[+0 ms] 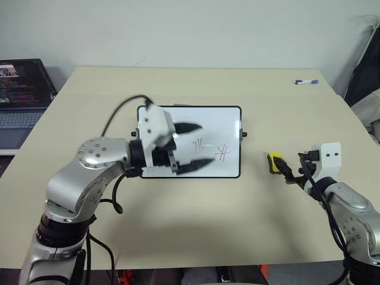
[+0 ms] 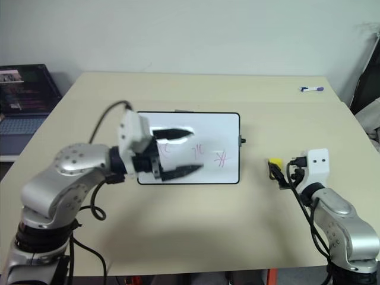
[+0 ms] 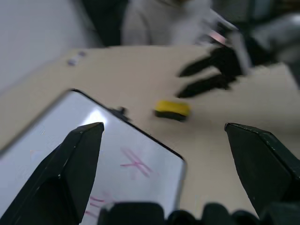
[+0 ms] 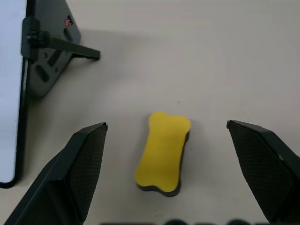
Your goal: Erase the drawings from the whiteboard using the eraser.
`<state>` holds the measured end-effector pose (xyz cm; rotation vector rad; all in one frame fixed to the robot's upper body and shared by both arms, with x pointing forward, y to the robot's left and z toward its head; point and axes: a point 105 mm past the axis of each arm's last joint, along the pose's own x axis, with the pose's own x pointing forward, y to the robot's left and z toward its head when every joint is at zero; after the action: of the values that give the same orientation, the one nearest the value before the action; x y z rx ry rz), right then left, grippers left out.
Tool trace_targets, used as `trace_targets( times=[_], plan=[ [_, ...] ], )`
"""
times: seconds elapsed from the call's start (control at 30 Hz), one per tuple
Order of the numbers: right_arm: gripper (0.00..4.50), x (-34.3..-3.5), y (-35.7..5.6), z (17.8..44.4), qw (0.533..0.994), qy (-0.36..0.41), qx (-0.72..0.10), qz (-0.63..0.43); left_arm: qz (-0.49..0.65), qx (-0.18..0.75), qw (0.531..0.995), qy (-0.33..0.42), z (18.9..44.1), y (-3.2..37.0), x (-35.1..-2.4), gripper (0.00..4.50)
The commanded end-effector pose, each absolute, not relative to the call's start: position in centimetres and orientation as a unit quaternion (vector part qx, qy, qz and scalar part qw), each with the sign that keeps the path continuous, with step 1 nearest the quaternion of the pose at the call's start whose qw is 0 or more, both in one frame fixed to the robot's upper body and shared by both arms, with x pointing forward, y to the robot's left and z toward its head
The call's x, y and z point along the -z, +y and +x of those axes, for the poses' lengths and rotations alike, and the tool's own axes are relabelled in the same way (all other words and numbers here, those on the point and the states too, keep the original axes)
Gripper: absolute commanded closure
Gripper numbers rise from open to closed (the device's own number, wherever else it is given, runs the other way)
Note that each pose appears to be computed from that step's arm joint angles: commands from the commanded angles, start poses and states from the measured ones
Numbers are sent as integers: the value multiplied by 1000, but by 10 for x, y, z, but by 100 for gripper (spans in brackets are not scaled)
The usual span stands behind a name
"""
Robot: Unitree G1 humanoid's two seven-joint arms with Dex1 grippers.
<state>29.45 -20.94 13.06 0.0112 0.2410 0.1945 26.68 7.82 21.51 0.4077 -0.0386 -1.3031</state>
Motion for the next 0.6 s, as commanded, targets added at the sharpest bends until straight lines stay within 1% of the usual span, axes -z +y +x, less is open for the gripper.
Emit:
trace_targets(
  times=[0.03,0.13,0.6],
  plan=[
    [2,-136,-205,299,988,120,-98,-4,222,655,721,-27,259,68,-214,0],
    [2,-125,-203,309,986,142,-88,2,225,679,698,-33,256,59,-211,0],
    [2,-109,-215,329,987,151,-56,-22,226,673,703,-35,254,59,-202,0]
  ],
)
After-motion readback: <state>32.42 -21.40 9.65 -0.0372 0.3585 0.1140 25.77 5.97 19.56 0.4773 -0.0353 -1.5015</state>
